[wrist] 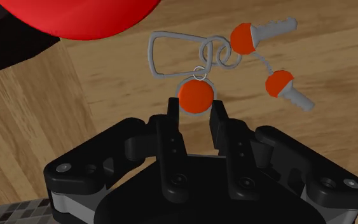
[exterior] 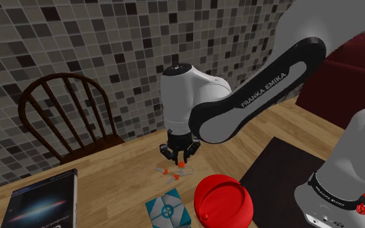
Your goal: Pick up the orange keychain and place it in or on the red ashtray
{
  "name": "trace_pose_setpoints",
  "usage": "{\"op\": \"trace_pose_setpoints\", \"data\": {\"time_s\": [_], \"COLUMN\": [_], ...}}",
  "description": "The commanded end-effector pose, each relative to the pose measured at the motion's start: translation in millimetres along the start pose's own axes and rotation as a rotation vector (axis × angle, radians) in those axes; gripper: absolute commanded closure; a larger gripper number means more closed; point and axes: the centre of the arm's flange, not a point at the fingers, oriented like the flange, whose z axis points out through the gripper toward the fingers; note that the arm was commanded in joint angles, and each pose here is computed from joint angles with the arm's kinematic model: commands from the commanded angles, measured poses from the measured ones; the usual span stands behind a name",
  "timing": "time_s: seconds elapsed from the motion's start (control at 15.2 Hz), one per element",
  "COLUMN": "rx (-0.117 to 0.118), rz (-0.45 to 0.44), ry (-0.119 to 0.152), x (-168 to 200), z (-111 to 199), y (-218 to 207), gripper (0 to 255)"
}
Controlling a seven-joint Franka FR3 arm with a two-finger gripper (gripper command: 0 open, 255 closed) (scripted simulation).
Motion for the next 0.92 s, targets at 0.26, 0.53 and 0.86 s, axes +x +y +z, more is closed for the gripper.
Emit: {"op": "trace_pose_setpoints", "data": {"time_s": [0.26, 0.53, 0.86], "rx": [0.0, 0.0, 0.0], "rz": [0.002, 0.002, 0.002], "ry": [0.0, 0.0, 0.0], "x": [-46, -76, -97], "z": [-2, -3, 6], "y": [65, 108, 137], "gripper": [255, 255, 255]}}
